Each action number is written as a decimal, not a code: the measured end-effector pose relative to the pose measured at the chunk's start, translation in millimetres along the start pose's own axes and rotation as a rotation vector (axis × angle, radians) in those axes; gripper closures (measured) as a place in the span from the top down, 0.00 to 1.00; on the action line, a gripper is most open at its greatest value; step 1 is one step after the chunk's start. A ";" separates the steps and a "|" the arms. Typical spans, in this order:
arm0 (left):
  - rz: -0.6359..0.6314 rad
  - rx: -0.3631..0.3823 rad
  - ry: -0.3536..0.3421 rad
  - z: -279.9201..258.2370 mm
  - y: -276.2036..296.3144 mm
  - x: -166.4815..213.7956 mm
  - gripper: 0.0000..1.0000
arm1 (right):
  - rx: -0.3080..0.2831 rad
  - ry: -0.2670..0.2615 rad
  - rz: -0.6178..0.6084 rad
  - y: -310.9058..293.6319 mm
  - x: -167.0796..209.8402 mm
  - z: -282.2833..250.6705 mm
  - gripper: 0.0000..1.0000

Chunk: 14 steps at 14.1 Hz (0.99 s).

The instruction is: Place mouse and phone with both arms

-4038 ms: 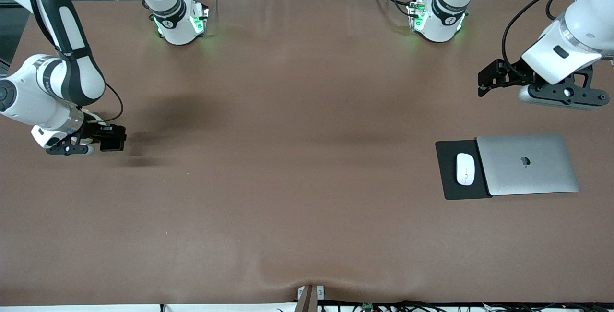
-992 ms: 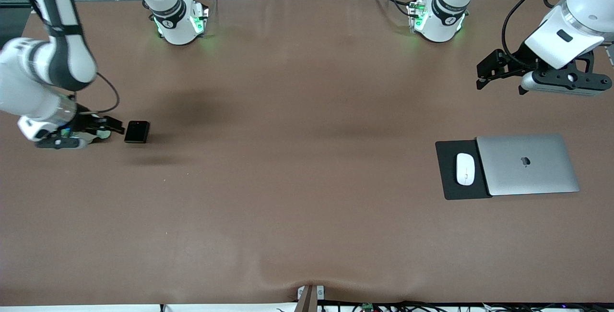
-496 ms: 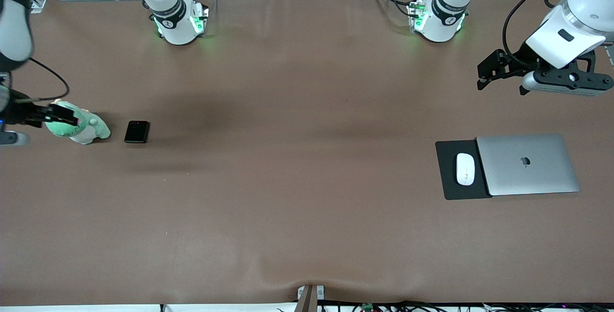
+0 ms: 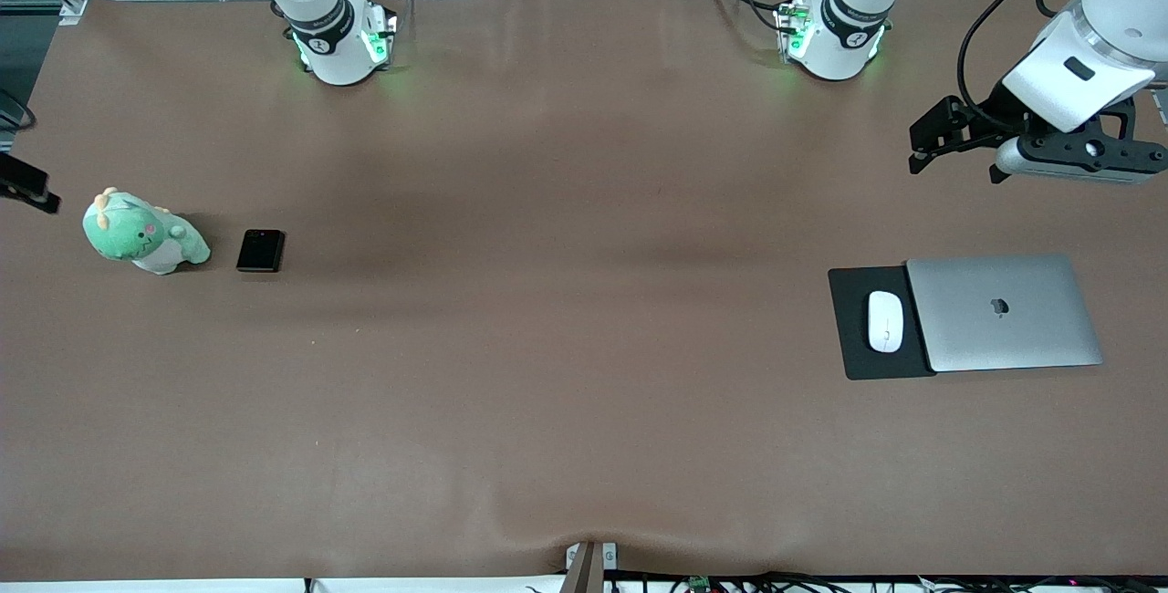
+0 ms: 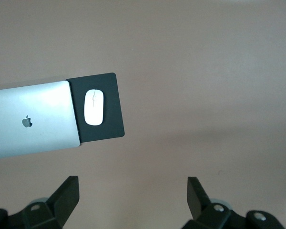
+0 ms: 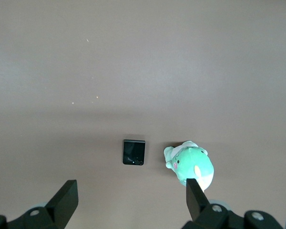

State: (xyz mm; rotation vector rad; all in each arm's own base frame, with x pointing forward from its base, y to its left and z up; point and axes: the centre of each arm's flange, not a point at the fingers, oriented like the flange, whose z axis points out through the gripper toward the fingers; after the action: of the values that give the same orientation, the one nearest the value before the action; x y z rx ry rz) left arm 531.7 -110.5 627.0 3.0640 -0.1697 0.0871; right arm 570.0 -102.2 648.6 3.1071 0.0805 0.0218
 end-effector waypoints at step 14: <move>-0.007 0.000 0.005 0.7 -3.6 2.4 1.00 | 0.048 -0.006 -0.002 14.2 -42.0 32.9 1.00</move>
State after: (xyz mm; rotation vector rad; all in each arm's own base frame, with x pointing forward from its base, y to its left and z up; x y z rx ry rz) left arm 534.5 -107.2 626.2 3.0638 -0.1588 0.0950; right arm 529.4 -119.7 615.6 3.1548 0.0851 0.0100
